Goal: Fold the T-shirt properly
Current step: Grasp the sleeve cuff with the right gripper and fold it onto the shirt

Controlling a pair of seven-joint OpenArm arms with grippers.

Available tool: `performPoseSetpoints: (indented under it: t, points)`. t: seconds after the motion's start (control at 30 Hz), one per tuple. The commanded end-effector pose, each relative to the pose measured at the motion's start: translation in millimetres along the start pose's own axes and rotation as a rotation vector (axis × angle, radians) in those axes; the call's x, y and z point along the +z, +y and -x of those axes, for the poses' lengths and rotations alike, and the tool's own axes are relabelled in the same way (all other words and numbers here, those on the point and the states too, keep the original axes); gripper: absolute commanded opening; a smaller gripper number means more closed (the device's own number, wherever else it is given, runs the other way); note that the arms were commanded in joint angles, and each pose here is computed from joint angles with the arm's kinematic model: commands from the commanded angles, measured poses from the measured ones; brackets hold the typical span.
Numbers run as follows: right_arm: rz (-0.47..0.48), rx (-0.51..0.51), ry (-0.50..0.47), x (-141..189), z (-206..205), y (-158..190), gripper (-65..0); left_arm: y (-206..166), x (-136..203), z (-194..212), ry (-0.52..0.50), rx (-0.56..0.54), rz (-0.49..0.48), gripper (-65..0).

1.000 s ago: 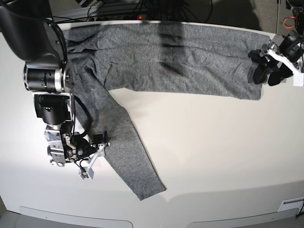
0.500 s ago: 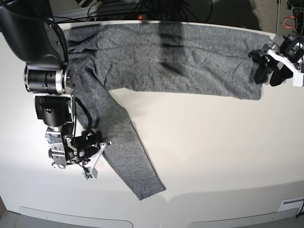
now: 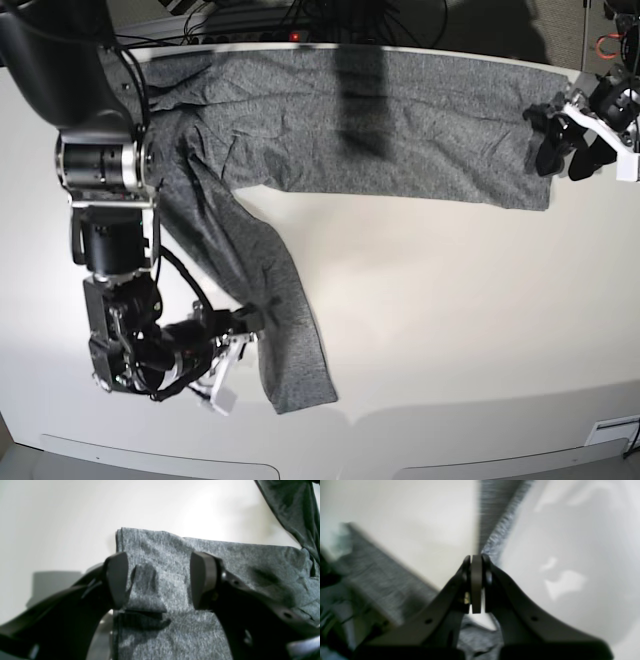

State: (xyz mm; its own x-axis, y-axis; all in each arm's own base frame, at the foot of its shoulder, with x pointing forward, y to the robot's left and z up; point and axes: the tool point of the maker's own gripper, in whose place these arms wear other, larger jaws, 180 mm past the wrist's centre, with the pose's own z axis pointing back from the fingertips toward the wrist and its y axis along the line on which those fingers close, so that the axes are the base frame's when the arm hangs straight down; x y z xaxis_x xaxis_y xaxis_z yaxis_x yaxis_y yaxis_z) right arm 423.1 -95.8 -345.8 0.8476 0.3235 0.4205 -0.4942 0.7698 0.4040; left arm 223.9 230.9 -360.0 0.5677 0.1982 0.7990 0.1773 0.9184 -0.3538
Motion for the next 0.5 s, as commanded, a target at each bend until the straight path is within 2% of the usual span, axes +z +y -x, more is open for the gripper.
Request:
performPoseSetpoints:
  t: [0.0, 0.27, 0.47]
  points:
    - [-0.011, 0.044, -0.045, 7.1, -16.1, 9.7, -65.0, -0.4, 2.8, -13.9, -0.042, -0.016, 0.009, -26.8]
    - [-0.057, 0.282, -0.042, -19.3, 28.2, 81.6, -65.0, -0.5, 2.7, -14.1, -0.043, -0.016, 0.009, -26.8]
    - [-0.086, 0.425, -0.085, -17.3, 64.7, 140.6, -65.0, -0.4, 2.8, -13.9, -0.042, -0.016, 0.008, -26.8]
